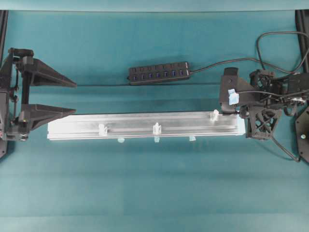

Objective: Pass the USB cable through three rings with both arms.
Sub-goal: 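Push the plug leftward through the rightmost ring with the right gripper, then move the left gripper over the rail toward the plug tip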

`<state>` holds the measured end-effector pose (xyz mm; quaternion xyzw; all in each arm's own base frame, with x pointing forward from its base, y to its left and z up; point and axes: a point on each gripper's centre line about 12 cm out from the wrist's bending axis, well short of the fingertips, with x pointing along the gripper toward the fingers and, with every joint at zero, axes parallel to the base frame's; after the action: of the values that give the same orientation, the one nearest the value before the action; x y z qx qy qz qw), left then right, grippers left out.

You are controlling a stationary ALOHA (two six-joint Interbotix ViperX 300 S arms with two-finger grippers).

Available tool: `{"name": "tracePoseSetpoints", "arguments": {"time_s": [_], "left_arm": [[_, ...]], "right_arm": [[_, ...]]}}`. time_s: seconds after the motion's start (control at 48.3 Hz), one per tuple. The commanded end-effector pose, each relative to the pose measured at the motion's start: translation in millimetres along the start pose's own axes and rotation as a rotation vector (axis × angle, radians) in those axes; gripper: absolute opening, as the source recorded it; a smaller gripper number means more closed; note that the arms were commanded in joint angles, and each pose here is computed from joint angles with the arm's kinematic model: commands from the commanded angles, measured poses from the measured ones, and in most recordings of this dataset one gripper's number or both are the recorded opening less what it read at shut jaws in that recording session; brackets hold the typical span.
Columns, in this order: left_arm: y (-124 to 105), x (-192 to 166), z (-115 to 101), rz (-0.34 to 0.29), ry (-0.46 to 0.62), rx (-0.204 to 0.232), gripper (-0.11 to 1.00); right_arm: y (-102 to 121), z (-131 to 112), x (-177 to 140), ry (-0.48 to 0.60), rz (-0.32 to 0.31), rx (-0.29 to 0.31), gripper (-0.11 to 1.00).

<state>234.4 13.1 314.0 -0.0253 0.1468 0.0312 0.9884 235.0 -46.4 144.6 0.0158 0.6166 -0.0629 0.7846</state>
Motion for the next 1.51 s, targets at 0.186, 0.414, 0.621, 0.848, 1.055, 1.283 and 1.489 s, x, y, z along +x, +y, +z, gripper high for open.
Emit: {"name": "tracePoseSetpoints", "arguments": {"time_s": [0.186,0.414,0.621,0.848,1.055,1.283,1.489], "left_arm": [[0.9,-2.2,13.8,0.005,-0.037,0.001,0.76],[0.9,-2.2,13.8,0.005,-0.037,0.001,0.76],[1.3,-2.2,13.9,0.006,-0.037,0.002,0.76],[2.7,-2.2,13.9,0.012,-0.037,0.002,0.76],[10.9,3.8,15.7,0.045,-0.029,0.002,0.76],[16.2,37.1,1.9,0.060,0.063,0.004,0.76],[19.9,85.6,-2.4,0.062,0.099,0.006,0.76]], "right_arm": [[3.2,5.2,0.2,-0.019,0.004,-0.014,-0.09],[4.0,7.8,1.5,-0.025,0.005,-0.020,-0.09],[3.9,12.1,1.3,-0.062,0.004,-0.017,-0.09],[4.6,13.3,2.5,-0.065,0.010,-0.013,-0.09],[7.4,19.2,5.5,-0.087,0.016,-0.012,-0.09],[7.5,28.4,4.5,-0.133,0.016,-0.009,-0.09],[7.2,28.7,4.9,-0.135,0.016,-0.006,-0.09]]}}
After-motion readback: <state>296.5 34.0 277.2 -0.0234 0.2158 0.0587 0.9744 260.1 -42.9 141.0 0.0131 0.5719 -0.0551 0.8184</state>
